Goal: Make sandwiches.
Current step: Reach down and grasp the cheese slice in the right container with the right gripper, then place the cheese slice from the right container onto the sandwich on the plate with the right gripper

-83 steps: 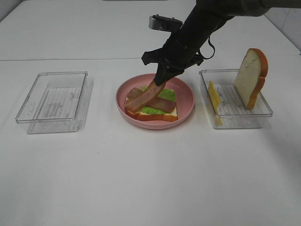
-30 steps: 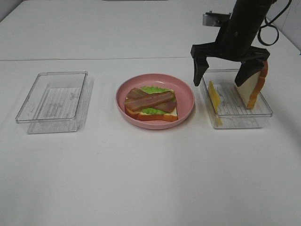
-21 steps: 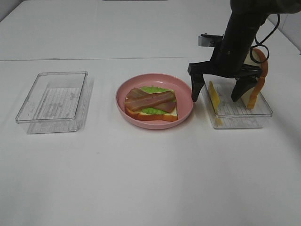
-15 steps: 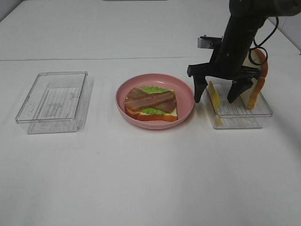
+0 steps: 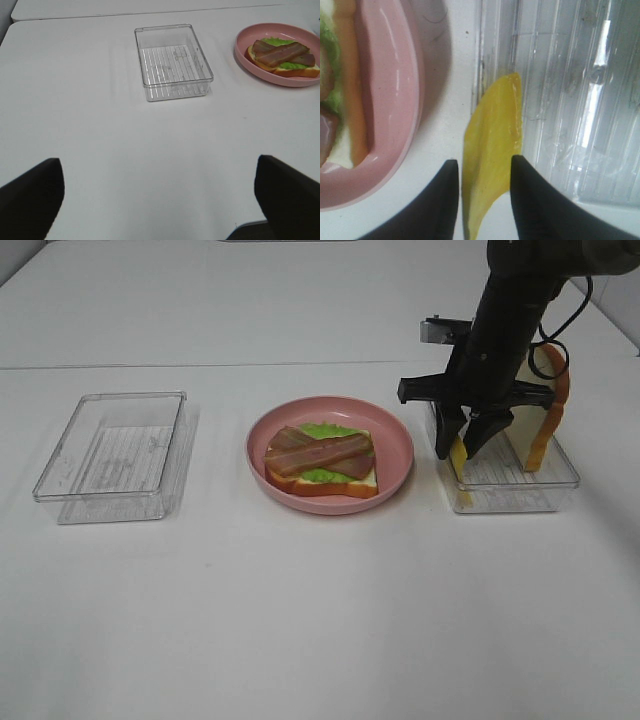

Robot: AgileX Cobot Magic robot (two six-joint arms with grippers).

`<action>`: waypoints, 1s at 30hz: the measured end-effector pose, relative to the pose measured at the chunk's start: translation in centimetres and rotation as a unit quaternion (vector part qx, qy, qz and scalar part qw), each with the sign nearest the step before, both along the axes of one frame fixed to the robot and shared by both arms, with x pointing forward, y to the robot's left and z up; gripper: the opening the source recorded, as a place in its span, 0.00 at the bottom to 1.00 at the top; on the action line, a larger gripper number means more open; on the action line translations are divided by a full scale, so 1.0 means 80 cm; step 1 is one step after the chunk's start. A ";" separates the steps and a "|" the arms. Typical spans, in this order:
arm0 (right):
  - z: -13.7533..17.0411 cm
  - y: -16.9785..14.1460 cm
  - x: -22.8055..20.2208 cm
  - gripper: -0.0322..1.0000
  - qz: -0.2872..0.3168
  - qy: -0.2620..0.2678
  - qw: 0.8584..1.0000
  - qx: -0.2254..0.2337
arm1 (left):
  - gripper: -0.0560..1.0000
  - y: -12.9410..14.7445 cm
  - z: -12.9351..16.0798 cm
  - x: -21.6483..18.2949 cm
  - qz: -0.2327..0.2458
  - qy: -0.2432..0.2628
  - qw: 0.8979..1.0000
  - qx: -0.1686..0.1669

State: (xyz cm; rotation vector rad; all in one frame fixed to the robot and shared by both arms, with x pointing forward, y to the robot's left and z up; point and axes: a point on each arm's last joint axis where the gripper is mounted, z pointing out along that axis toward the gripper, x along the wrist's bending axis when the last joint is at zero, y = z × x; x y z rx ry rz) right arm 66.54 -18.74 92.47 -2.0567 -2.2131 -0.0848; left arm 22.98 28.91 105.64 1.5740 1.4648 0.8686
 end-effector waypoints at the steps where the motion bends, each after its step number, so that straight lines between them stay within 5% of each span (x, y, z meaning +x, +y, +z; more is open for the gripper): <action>1: 0.000 0.000 0.000 0.33 0.000 0.000 1.000 0.000 | 0.98 0.000 0.000 0.000 0.000 0.000 1.000 0.000; 6: 0.002 0.000 0.000 0.25 0.000 -0.001 1.000 0.000 | 0.98 0.000 0.000 0.000 0.000 0.000 1.000 0.000; 12: 0.010 0.000 -0.001 0.04 -0.001 -0.008 1.000 0.002 | 0.98 0.000 0.000 0.000 0.000 0.000 1.000 0.000; 24: 0.020 0.000 -0.001 0.03 -0.005 -0.016 1.000 0.005 | 0.98 0.000 0.000 0.000 0.000 0.000 1.000 0.000; 30: 0.082 0.004 -0.008 0.03 -0.008 -0.071 0.997 0.042 | 0.98 0.000 0.000 0.000 0.000 0.000 1.000 0.000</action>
